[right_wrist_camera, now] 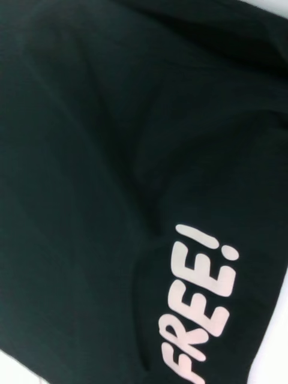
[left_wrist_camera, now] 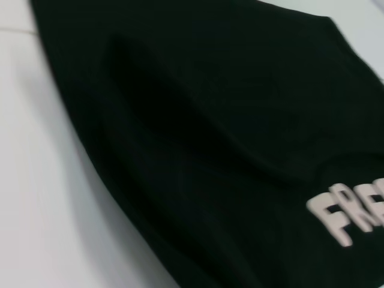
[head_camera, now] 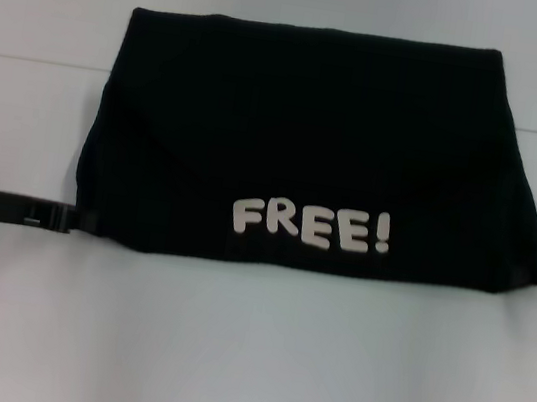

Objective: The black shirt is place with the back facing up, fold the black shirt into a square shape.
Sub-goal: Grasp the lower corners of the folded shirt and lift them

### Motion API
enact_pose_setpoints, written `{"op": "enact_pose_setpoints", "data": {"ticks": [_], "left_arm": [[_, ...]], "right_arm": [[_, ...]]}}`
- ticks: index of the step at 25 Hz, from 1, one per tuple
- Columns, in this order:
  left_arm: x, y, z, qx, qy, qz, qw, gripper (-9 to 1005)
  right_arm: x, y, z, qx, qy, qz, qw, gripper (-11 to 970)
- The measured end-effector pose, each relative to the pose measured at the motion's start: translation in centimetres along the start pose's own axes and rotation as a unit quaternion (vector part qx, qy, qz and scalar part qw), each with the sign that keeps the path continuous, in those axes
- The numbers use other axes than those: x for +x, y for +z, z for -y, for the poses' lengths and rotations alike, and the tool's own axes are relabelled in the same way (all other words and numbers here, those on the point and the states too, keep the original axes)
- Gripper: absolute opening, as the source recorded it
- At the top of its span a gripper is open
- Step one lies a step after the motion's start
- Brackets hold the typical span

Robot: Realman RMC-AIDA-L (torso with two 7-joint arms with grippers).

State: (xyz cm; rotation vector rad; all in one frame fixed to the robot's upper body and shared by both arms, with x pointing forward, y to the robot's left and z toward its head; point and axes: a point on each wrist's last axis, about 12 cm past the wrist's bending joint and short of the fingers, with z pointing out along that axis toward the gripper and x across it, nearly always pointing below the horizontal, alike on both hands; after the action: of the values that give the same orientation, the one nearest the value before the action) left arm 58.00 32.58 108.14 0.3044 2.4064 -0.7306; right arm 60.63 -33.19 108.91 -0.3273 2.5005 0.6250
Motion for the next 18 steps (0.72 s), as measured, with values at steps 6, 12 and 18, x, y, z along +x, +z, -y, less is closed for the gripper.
{"op": "enact_pose_setpoints", "data": {"ticks": [6,12,18], "left_arm": [[1.2,-2.6,1.0,0.067,0.009,-0.033,0.997,-2],[3.0,-4.6,1.6,0.132,0.006,-0.06,0.989,-1],[4.6,-5.8,2.0,0.179,0.006,-0.066,0.982,-1]], "right_arm": [[3.7,-3.6,1.0,-0.038,0.005,-0.025,0.999,-2],[6.8,-6.1,1.5,-0.071,-0.007,-0.038,0.997,-1],[10.5,-8.1,2.0,-0.098,-0.001,-0.041,0.994,-2]]}}
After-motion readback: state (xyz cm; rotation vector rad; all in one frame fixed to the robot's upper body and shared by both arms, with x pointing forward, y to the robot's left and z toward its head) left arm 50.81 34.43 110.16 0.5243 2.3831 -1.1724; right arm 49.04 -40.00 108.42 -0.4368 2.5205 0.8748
